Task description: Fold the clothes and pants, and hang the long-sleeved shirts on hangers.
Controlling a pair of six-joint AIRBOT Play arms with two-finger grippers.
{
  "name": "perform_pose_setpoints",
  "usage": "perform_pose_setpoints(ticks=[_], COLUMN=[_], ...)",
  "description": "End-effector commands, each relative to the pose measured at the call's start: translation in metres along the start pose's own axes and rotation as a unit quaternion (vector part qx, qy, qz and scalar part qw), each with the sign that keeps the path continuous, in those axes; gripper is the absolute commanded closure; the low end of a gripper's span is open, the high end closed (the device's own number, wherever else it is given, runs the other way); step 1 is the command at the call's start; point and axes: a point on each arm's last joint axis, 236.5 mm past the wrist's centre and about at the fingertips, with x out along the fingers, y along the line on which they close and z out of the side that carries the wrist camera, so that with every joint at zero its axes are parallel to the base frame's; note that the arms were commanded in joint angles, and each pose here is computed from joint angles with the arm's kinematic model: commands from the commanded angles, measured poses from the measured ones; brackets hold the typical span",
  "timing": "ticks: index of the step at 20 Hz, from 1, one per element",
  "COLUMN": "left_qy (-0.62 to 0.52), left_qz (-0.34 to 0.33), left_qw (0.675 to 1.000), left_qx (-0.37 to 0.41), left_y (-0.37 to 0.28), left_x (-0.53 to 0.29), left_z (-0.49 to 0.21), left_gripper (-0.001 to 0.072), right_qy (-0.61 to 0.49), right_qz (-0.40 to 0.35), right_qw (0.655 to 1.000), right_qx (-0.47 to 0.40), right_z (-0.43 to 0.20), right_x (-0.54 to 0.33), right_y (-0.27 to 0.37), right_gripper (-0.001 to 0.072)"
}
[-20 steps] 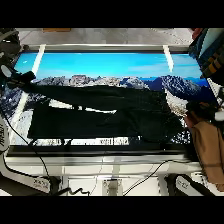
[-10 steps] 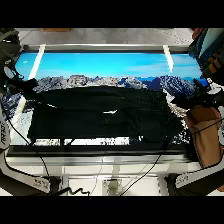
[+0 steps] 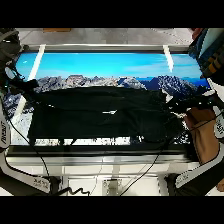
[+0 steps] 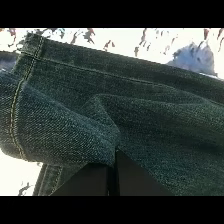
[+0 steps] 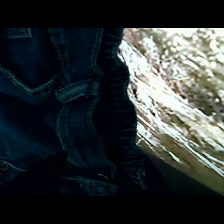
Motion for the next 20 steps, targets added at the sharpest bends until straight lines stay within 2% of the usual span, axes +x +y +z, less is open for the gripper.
perform_pose_setpoints(ticks=[1,3,6,7,9,10,15,20], left_qy=[0.000,0.000,0.000,-0.001,-0.013,-0.020,-0.081,-0.140], left_qz=[0.000,0.000,-0.003,-0.003,-0.007,-0.009,-0.020,-0.027], left_qw=[1.000,1.000,1.000,1.000,1.000,1.000,0.996,0.989], left_qx=[0.000,0.000,0.001,0.003,0.006,0.009,0.034,0.033], left_y=[0.000,0.000,-0.003,-0.005,-0.010,-0.014,-0.028,-0.032], left_x=[0.001,0.001,0.001,0.000,0.000,0.000,-0.016,-0.038], left_z=[0.000,0.000,0.000,0.000,0.005,0.009,0.039,0.072], left_gripper=[0.0680,0.0680,0.0680,0.0680,0.0680,0.0680,0.0679,0.0679], right_qy=[-0.011,-0.020,-0.040,-0.050,-0.082,-0.105,-0.211,-0.309], right_qz=[0.037,0.061,0.041,0.033,0.011,-0.003,-0.031,-0.070], right_qw=[0.999,0.998,0.997,0.995,0.991,0.988,0.965,0.938], right_qx=[-0.009,-0.026,-0.059,-0.075,-0.106,-0.115,-0.151,-0.139], right_z=[0.007,0.011,0.023,0.029,0.046,0.058,0.126,0.178], right_x=[0.005,0.006,0.018,0.022,0.029,0.027,-0.027,-0.094], right_y=[0.013,0.027,0.033,0.037,0.044,0.046,0.071,0.078], right_gripper=[0.0140,0.0155,0.0171,0.0268,0.0514,0.0669,0.0674,0.0674])
